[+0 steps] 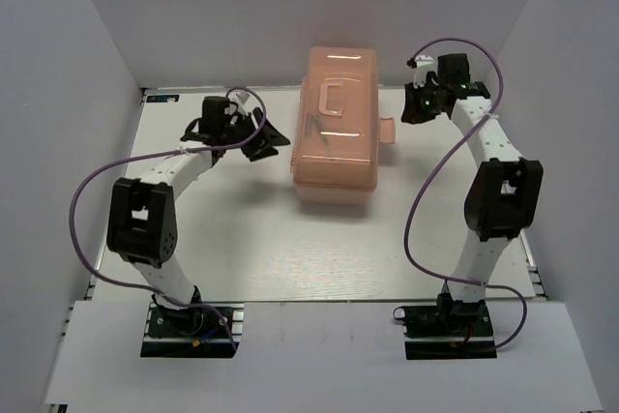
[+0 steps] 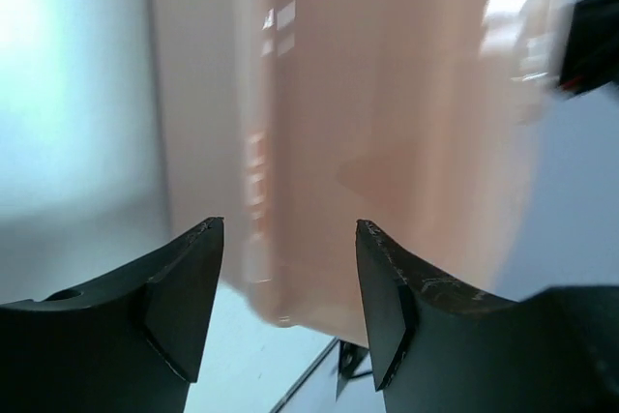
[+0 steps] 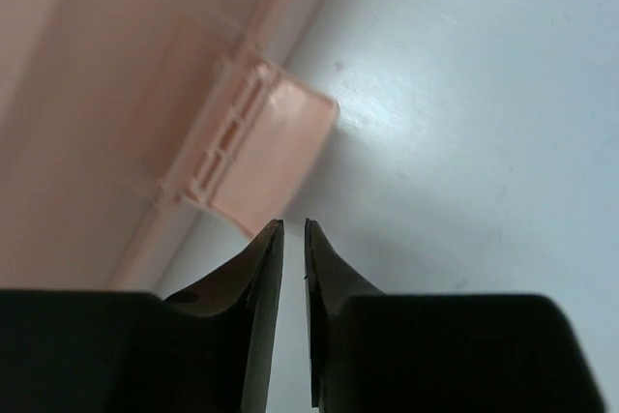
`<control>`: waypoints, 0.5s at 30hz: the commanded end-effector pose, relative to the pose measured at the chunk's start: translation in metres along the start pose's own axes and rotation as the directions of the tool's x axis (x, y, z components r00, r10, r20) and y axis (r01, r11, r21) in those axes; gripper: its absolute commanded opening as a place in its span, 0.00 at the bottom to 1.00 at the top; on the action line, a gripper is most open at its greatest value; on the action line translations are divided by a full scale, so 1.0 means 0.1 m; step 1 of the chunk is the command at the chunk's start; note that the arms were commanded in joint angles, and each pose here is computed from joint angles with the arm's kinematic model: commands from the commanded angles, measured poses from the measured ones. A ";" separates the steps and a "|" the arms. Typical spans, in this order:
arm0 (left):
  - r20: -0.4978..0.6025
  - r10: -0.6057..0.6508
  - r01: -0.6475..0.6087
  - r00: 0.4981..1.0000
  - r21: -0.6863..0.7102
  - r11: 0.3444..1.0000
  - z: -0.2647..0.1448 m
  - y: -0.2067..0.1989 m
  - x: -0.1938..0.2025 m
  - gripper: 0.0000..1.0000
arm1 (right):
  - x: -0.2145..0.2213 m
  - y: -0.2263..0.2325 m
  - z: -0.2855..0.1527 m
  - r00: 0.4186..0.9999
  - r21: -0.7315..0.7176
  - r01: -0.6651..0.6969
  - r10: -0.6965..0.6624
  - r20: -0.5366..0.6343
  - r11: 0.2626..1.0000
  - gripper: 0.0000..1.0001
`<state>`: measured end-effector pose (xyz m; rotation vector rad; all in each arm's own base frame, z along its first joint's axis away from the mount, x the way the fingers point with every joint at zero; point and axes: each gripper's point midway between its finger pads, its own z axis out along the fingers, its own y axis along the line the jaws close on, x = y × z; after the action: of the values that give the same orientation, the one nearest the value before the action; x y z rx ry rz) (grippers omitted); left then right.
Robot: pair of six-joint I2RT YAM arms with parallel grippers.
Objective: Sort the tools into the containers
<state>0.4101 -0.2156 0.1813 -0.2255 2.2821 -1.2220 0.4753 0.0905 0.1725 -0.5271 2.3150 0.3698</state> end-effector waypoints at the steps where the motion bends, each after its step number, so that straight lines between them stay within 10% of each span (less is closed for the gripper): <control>1: -0.114 0.018 -0.019 0.993 -0.014 1.000 0.15 0.10 0.33 0.67 | -0.36 0.20 0.12 0.996 -0.124 0.035 -0.024 0.084 0.992 0.22; 15: -0.237 0.073 -0.085 0.969 -0.040 0.996 0.31 0.08 0.71 0.67 | -0.48 0.76 0.28 0.989 -0.273 0.117 -0.087 0.119 0.955 0.21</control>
<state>0.3747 -0.2570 0.1173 -0.0662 2.5231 -1.2245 0.4912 0.1568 0.1684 -0.6715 2.2265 0.6314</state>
